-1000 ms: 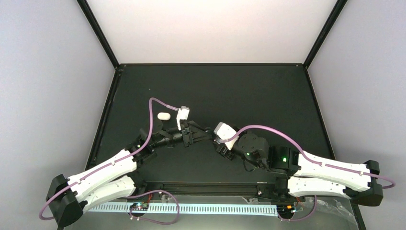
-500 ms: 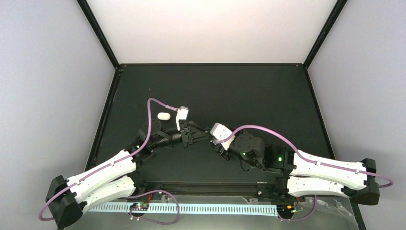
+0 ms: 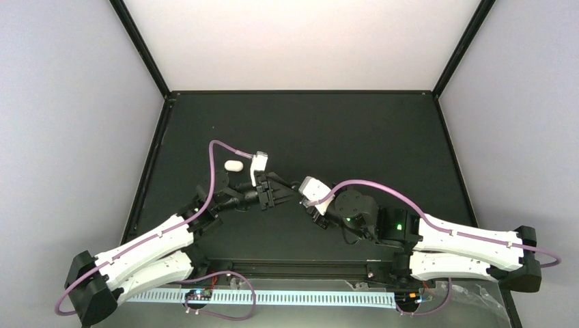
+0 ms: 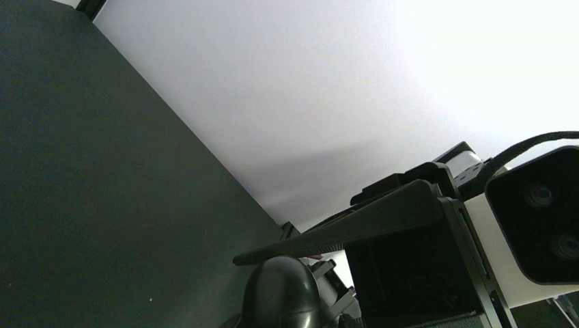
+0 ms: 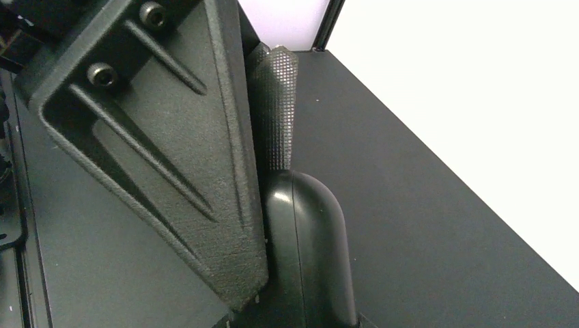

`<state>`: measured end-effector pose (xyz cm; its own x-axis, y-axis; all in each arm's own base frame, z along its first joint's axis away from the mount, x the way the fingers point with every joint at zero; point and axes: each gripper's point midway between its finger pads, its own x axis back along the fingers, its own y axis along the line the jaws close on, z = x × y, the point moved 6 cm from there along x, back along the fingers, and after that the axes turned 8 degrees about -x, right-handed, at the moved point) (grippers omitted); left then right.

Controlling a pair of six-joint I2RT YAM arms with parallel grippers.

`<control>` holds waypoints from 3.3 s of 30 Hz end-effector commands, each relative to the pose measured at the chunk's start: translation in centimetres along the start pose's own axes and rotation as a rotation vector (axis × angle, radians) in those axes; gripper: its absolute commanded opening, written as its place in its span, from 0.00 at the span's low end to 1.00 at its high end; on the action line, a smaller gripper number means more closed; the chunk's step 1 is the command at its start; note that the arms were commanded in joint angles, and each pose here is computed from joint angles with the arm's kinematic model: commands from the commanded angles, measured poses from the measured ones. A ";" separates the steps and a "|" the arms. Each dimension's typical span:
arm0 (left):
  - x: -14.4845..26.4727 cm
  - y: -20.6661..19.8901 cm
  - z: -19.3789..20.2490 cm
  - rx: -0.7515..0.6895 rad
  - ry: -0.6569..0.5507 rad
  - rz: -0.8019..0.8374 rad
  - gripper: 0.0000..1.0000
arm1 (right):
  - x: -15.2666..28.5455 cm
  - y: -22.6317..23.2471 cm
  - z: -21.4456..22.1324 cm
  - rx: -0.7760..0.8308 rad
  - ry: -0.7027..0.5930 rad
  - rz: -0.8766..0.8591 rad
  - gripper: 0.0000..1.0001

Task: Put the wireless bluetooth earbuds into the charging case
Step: Pick up the charging case at the center of the board, then open the charging case.

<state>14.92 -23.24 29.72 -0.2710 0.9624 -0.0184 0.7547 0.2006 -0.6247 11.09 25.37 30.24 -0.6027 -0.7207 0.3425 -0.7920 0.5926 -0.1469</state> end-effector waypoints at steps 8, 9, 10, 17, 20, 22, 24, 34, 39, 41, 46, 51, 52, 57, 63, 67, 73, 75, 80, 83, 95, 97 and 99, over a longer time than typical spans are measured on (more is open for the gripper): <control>-0.2 -0.5 0.1 0.002 0.015 0.041 0.31 | 0.5 -0.2 -0.5 0.012 -0.028 0.006 0.31; -0.3 -0.5 0.1 0.001 0.019 0.042 0.30 | 0.5 -0.2 -0.5 0.018 -0.022 0.004 0.31; -0.3 -0.5 0.2 0.001 0.022 0.042 0.29 | 0.5 -0.1 -0.4 0.025 -0.015 0.002 0.31; -0.5 -0.5 0.3 -0.004 0.043 0.044 0.23 | 0.6 -0.2 -0.1 0.063 0.012 0.000 0.31; -0.6 -0.5 0.3 -0.006 0.050 0.046 0.22 | 0.7 -0.3 -0.1 0.077 0.018 0.001 0.31; -0.6 -0.5 0.3 -0.007 0.054 0.048 0.22 | 0.8 -0.2 -0.1 0.087 0.021 -0.002 0.31; -0.7 -0.5 0.4 -0.007 0.060 0.050 0.23 | 0.8 -0.3 -0.1 0.093 0.026 -0.002 0.31; -0.9 -0.5 0.4 -0.007 0.069 0.052 0.24 | 0.7 -0.1 -0.1 0.108 0.032 -0.013 0.31; -1.0 -0.4 0.5 -0.012 0.076 0.055 0.18 | 0.7 0.0 -0.2 0.104 0.029 -0.021 0.32; -0.8 -0.3 0.5 -0.020 0.064 0.046 0.15 | 1.0 0.0 -0.5 0.083 0.020 -0.029 0.37; 0.3 -0.6 -0.1 -0.061 -0.002 0.014 0.11 | 2.8 -0.2 -2.0 -0.001 -0.024 -0.082 0.59; 1.7 -1.9 -1.4 -0.152 -0.082 0.020 0.04 | 5.1 -0.6 -3.4 -0.078 -0.072 -0.136 0.67; 2.0 -2.2 -1.6 -0.175 -0.098 0.027 0.02 | 5.6 -0.8 -3.8 -0.099 -0.091 -0.143 0.68; 3.7 -3.5 -1.7 -0.306 -0.192 0.082 0.02 | 8.4 -1.3 -6.7 -0.218 -0.259 -0.224 0.71; 5.2 -5.7 -1.7 -0.451 -0.239 0.196 0.02 | 8.8 -0.7 -9.1 -0.293 -0.342 -0.303 0.73; 5.6 -6.9 -1.6 -0.524 -0.228 0.265 0.01 | 7.7 0.4 -9.6 -0.290 -0.313 -0.344 0.73; 5.9 -7.1 -1.4 -0.574 -0.226 0.270 0.02 | 7.2 1.4 -9.7 -0.285 -0.292 -0.406 0.72; 6.0 -7.3 -1.5 -0.584 -0.230 0.276 0.02 | 7.0 1.6 -9.5 -0.273 -0.276 -0.416 0.71; 6.3 -8.0 -1.4 -0.609 -0.222 0.317 0.02 | 6.9 2.0 -8.9 -0.229 -0.242 -0.440 0.66; 6.3 -8.2 -1.3 -0.621 -0.208 0.335 0.02 | 6.6 2.1 -8.9 -0.227 -0.226 -0.434 0.60; 6.6 -8.8 -0.9 -0.639 -0.182 0.388 0.02 | 4.8 2.3 -8.9 -0.221 -0.171 -0.377 0.60; 6.6 -8.9 -0.9 -0.642 -0.182 0.392 0.01 | 4.5 2.2 -8.8 -0.222 -0.163 -0.364 0.60; 6.6 -8.9 -0.9 -0.642 -0.180 0.395 0.02 | 4.3 2.0 -8.7 -0.222 -0.154 -0.340 0.60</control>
<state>8.01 -19.03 33.83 -0.0142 0.9651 -0.2613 0.9984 -0.0008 -0.0572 7.34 26.85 38.82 -0.2884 -0.9375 0.1948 -0.9309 0.3221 0.1723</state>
